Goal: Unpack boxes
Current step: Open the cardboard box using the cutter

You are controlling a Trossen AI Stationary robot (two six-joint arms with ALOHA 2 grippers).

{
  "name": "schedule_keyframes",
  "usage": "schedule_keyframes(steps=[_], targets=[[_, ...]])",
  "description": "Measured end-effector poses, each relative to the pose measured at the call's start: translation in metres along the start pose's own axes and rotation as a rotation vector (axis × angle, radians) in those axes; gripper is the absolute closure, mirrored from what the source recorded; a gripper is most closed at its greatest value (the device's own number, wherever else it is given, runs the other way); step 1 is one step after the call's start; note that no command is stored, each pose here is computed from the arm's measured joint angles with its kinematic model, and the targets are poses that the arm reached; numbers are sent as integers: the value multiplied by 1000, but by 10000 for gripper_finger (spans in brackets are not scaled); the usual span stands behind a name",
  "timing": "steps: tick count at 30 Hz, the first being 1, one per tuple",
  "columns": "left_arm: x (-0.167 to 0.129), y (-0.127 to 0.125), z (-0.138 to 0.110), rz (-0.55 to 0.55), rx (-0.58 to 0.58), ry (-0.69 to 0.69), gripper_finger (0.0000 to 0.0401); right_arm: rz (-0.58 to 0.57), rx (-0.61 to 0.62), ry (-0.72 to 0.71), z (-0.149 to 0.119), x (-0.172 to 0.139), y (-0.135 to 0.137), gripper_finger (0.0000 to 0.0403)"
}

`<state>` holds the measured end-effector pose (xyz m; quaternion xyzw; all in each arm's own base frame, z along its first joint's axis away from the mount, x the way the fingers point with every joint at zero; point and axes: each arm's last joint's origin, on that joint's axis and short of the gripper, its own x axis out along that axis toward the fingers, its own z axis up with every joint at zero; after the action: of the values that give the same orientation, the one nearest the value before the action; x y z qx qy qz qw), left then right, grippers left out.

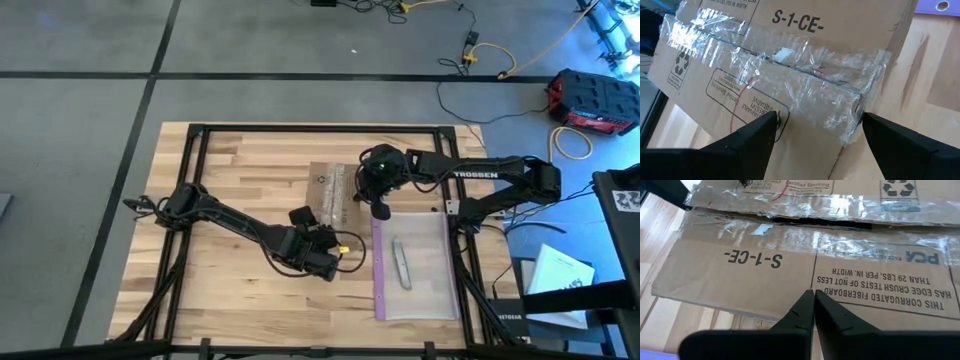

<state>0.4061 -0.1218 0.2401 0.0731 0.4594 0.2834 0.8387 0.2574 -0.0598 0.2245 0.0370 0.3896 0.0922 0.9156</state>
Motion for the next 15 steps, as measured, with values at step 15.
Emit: schedule_keyframes(steps=[15], targets=[[-10,4,12,-2,50,-38,120,8,0,4,-1,0,0,403]])
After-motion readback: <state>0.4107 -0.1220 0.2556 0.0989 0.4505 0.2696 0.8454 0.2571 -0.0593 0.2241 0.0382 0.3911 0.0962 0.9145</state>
